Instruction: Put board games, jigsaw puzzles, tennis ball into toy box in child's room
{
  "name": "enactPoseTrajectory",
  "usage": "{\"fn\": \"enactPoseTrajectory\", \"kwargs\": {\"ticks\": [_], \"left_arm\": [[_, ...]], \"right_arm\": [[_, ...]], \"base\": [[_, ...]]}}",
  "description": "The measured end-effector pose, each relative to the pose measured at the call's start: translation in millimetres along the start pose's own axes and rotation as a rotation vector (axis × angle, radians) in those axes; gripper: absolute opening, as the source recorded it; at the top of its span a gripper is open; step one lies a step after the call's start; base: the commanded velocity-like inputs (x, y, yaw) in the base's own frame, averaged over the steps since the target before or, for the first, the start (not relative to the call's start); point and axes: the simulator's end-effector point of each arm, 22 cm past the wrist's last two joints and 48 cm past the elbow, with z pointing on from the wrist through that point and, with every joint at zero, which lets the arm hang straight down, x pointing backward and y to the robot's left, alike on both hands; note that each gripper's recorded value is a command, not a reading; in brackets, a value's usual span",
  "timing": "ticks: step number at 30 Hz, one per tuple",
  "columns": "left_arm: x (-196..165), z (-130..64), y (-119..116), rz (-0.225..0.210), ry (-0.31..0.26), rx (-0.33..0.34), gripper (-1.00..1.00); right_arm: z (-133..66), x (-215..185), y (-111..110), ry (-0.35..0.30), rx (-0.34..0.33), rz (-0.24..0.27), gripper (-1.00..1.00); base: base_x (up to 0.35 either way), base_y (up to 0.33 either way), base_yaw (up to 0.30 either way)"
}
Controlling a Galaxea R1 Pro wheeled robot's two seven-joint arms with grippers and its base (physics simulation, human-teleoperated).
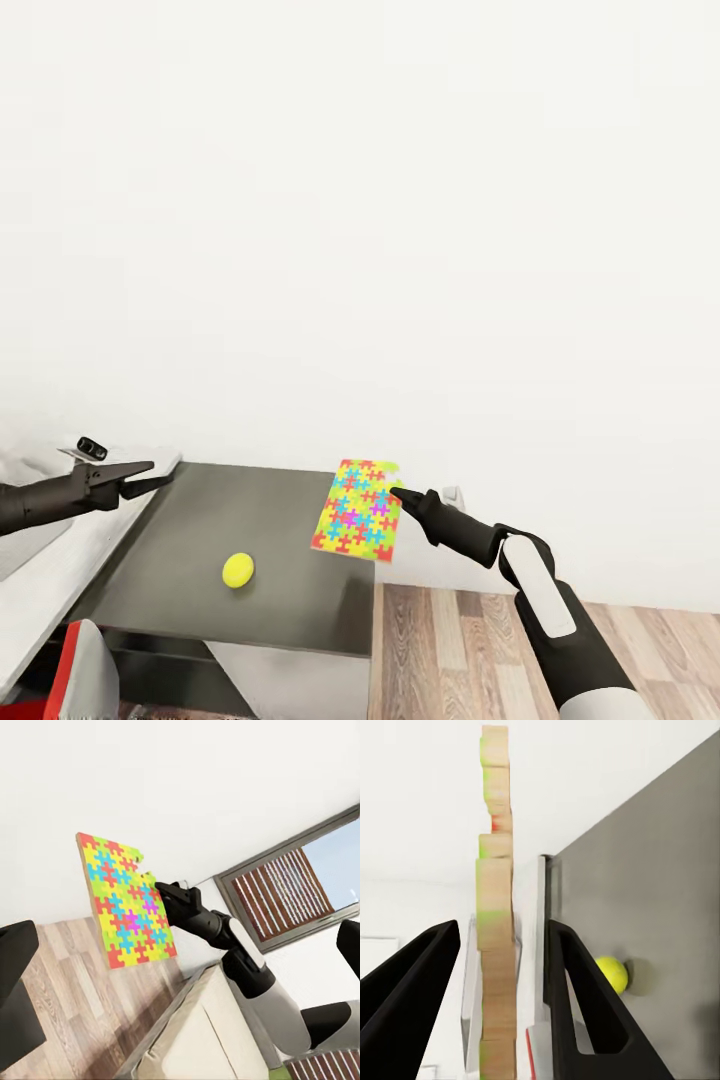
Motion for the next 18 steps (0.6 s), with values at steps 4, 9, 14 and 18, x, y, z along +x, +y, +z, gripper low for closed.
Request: {"fn": "enactPoseTrajectory", "kwargs": {"ticks": [4, 9, 14, 18], "left_arm": [[1.6, 1.4, 0.1, -0.001, 0.007, 0.000, 1.00], [1.7, 1.8, -2.7, 0.004, 0.009, 0.002, 1.00], [1.4, 1.7, -6.4, 0.010, 0.010, 0.004, 1.00], [0.7, 1.2, -9.6, 0.016, 0.008, 0.006, 1.00]], "right_arm": [[-0.5, -0.7, 1.3, -0.002, -0.005, 0.000, -1.00], [-1.5, -1.8, 5.1, -0.005, -0.010, -0.006, -1.00], [-2.6, -2.7, 9.3, -0.008, -0.015, -0.012, -1.00], [-3.5, -3.3, 12.9, -0.010, -0.019, -0.018, -1.00]], "base": [[-0.001, 0.000, 0.059], [0.000, 0.000, 0.012], [0.000, 0.000, 0.002], [0.000, 0.000, 0.000]]}}
